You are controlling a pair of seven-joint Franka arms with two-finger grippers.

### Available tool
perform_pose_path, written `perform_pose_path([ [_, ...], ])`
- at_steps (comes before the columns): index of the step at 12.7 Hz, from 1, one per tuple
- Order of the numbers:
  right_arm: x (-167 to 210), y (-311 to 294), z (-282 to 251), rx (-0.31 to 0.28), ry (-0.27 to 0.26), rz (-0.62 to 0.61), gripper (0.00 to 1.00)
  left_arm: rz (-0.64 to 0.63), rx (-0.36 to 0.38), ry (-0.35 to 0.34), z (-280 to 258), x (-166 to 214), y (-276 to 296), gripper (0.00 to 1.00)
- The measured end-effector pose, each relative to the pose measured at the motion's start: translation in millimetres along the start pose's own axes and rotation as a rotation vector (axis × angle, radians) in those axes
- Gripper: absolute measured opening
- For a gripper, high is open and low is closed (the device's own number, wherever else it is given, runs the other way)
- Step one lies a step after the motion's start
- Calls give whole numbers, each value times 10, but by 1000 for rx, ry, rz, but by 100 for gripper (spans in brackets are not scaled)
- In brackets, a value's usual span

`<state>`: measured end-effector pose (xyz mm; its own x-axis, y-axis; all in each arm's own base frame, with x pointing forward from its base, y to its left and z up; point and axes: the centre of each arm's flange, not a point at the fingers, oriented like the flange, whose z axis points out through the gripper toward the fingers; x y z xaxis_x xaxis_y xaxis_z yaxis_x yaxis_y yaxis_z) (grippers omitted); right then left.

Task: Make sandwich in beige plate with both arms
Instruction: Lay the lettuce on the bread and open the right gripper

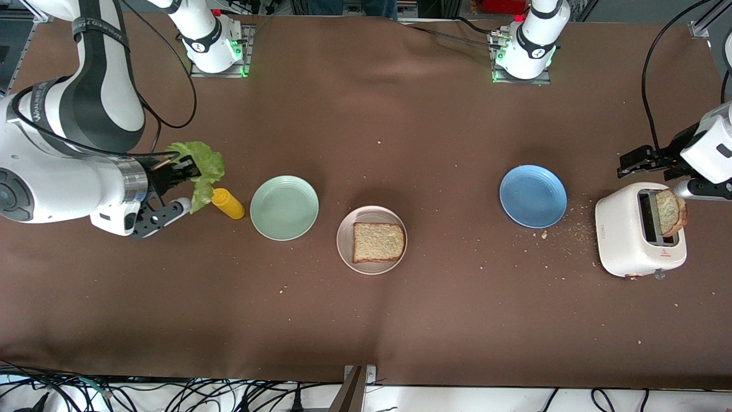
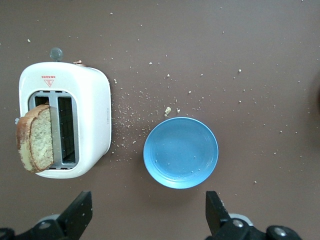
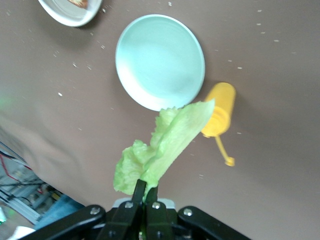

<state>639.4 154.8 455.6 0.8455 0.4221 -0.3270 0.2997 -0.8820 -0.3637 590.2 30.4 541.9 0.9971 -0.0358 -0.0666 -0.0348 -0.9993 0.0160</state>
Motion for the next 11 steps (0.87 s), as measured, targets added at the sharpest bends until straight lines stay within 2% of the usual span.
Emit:
perform_pose_path([
  [2,275,-362,173,40,67,94,3,4,0,3,-13,4,22,100],
  [5,768,-1001,638,126,155,297,3,2,1,9,-43,8,13,100],
  [6,920,-1142,760,167,198,371,3,1,1,9,-42,11,7,100],
  [9,1314,-1251,1050,357,303,568,3,-6,2,4,-9,32,-31,100],
  [11,1516,-1301,1287,437,355,665,3,-18,2,3,0,31,-105,100],
])
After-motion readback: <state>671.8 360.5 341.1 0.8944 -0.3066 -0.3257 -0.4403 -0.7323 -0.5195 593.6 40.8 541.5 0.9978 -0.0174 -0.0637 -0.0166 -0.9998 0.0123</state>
